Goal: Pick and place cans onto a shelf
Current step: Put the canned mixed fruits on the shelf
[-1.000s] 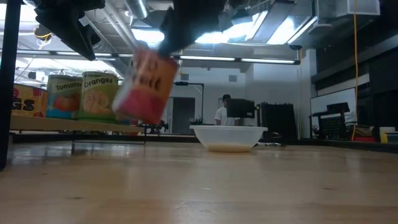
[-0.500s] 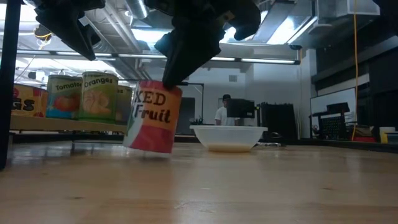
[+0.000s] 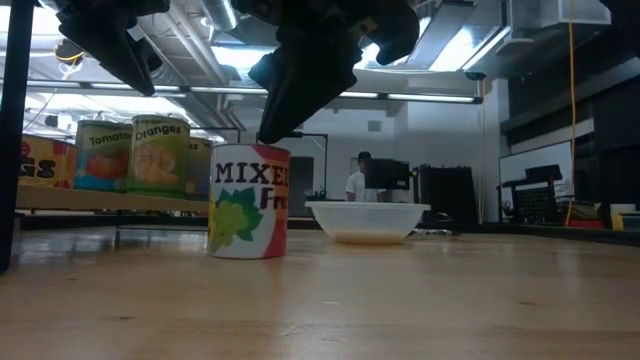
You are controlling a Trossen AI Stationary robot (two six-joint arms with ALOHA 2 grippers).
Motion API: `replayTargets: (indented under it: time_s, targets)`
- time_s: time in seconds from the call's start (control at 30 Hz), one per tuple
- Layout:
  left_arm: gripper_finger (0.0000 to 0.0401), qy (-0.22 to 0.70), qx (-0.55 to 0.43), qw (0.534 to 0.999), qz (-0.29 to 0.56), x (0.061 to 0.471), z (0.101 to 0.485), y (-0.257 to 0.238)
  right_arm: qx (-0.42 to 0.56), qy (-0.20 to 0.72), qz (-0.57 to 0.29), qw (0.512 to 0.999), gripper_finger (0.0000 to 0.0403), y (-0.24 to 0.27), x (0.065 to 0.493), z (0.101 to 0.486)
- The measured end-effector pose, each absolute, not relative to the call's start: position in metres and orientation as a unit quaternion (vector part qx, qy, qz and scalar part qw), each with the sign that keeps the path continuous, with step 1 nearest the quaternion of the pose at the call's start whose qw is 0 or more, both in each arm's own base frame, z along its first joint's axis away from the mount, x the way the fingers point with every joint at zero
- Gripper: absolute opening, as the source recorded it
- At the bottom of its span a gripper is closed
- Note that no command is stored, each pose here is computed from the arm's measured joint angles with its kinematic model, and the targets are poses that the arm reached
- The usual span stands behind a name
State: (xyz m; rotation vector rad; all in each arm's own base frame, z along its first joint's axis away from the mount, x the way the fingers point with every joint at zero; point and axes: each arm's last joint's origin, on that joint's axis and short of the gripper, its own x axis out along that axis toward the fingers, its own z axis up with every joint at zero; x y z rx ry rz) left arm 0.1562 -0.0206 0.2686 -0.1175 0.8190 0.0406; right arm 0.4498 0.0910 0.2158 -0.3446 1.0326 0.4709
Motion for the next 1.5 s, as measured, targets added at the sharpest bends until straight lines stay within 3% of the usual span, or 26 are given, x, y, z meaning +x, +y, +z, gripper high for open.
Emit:
replayTargets:
  time_s: [0.53,0.73,0.9,1.5]
  targets:
    - [0.0114,0.275,-0.042,0.959,-0.058,0.195,0.279,-0.051,-0.121,0.526,0.177,0.823,0.0055,0.082,0.408,0.275]
    - [0.0114,0.238,-0.013,0.967,-0.094,0.219,0.273,-0.068,-0.129,0.549,0.149,0.812,0.0055,0.078,0.401,0.269]
    - [0.0114,0.246,-0.008,0.964,-0.1,0.238,0.257,-0.077,-0.116,0.594,0.139,0.784,0.0055,0.071,0.393,0.257]
    - [0.0114,0.362,0.024,0.927,-0.095,0.272,0.187,-0.094,-0.112,0.559,0.118,0.813,0.0055,0.046,0.404,0.26]
